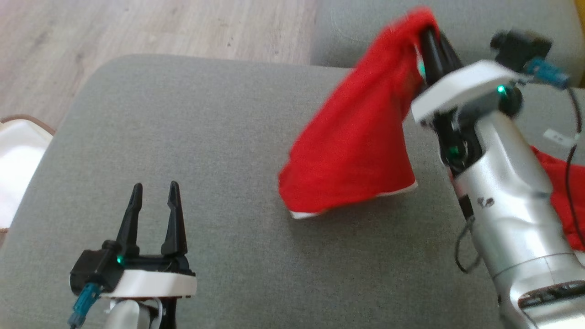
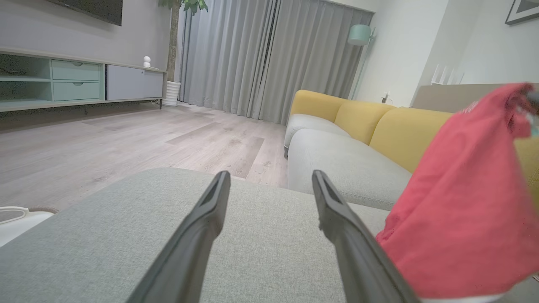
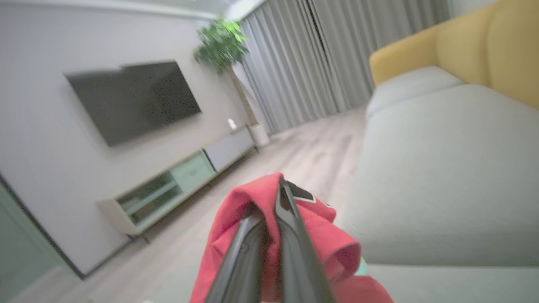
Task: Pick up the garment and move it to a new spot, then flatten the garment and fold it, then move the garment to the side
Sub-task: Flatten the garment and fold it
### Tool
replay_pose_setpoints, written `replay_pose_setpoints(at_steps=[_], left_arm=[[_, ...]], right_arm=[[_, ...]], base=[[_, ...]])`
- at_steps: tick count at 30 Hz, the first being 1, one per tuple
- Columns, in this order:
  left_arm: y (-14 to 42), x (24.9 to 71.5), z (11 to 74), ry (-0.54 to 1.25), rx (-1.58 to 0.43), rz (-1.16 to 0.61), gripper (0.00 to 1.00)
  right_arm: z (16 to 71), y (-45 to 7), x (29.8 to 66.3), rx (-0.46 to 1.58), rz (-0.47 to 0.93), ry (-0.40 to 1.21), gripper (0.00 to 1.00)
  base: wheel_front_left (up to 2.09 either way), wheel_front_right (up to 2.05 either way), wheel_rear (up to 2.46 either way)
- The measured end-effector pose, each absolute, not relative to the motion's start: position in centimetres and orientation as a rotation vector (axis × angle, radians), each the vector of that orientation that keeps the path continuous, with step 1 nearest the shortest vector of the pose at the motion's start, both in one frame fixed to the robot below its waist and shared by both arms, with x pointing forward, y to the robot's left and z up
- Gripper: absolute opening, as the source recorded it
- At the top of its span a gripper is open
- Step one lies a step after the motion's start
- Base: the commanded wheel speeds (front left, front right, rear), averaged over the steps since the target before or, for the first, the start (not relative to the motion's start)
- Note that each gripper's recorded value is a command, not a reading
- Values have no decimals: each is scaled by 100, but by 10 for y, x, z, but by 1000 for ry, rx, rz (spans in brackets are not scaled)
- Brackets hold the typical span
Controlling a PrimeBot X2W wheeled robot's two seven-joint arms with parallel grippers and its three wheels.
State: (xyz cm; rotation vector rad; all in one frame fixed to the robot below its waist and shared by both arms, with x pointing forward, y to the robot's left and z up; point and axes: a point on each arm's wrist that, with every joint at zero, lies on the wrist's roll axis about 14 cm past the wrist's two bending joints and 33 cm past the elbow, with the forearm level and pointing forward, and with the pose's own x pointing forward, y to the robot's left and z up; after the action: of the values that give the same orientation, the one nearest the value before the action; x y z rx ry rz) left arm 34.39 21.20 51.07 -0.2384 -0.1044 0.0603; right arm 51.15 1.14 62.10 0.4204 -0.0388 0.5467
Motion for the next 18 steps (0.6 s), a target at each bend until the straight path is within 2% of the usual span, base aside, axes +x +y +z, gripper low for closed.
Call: replay_pose_setpoints(at_steps=[1, 2, 3, 6, 9, 14, 18], left_arm=[[212, 345, 510, -101, -238, 60, 100], [211, 347, 508, -96, -238, 58, 100], [210, 348, 506, -88, -238, 55, 100], [206, 353, 502, -73, -239, 46, 100], [203, 359, 500, -68, -241, 32, 100], [195, 367, 502, -71, -242, 5, 100], [188, 371, 507, -84, -245, -20, 100]], right_arm=[[599, 2, 517, 364, 505, 15, 0], [572, -10, 521, 302, 462, 87, 13], [547, -23, 523, 208, 427, 140, 100], [496, -51, 522, 87, 355, 269, 100], [482, -60, 523, 54, 331, 291, 100], [509, -75, 537, 66, 287, 176, 100], [526, -82, 533, 36, 283, 85, 100]], base=[[0, 0, 0], [0, 0, 0], [0, 0, 0], [0, 0, 0], [0, 0, 0], [0, 0, 0], [0, 0, 0]])
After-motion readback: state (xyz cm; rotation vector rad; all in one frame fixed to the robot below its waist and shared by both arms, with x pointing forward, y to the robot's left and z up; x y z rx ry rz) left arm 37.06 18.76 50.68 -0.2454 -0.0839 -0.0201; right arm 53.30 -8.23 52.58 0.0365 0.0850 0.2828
